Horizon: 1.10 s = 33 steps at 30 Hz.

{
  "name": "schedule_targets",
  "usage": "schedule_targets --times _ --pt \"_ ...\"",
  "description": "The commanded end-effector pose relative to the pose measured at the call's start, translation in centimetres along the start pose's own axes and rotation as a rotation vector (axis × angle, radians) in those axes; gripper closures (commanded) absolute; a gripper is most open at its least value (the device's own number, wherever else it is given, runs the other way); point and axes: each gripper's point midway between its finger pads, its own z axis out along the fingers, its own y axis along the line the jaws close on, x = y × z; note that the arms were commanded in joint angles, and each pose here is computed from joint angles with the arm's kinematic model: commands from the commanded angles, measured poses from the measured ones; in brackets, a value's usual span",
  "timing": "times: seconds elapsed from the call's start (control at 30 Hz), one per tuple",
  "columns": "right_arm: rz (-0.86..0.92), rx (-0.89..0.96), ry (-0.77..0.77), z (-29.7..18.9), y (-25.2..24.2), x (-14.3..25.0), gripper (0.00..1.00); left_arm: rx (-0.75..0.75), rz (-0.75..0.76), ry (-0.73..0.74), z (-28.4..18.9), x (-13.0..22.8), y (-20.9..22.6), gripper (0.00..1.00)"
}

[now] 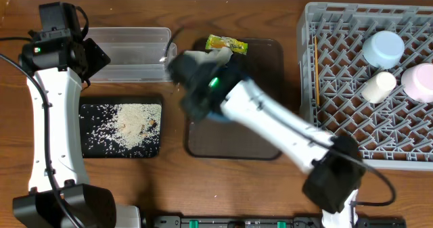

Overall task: Sort waste into correct bins and load items into the dishwasher rack
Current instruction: 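Lift the blue plate and stand it upright in the dish rack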

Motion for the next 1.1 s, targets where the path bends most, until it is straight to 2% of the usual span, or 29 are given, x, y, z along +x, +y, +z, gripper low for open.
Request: schedule_targets --times 0.0,0.2,0.47,0.6,0.8,0.9,1.07 --pt "0.155 0.066 -0.132 -6.0 -6.6 -2.9 0.99 -0.002 -0.012 -0.011 -0.3 -0.4 0.2 0.05" --pt "0.406 0.096 -0.254 -12.8 -17.1 -2.3 0.99 -0.001 -0.012 -0.010 -0.3 -0.4 0.2 0.05" --pt "0.632 0.003 -0.392 -19.2 -26.2 1.2 0.99 -0.002 -0.012 -0.011 -0.3 -0.4 0.2 0.05" --pt "0.623 -0.145 -0.464 -20.3 -27.9 1.6 0.99 -0.002 -0.012 -0.011 -0.3 -0.4 0.2 0.05" --pt "0.574 -0.318 -0.581 -19.3 -29.8 1.2 0.99 -0.002 -0.012 -0.011 -0.3 -0.4 0.2 0.05" --pt "0.512 -0.447 -0.681 -19.3 -30.1 0.7 0.99 -0.002 -0.012 -0.011 -0.3 -0.4 0.2 0.05" --pt "0.564 -0.578 -0.757 -18.6 -31.6 1.3 0.99 -0.002 -0.012 -0.011 -0.3 -0.4 0.2 0.05"
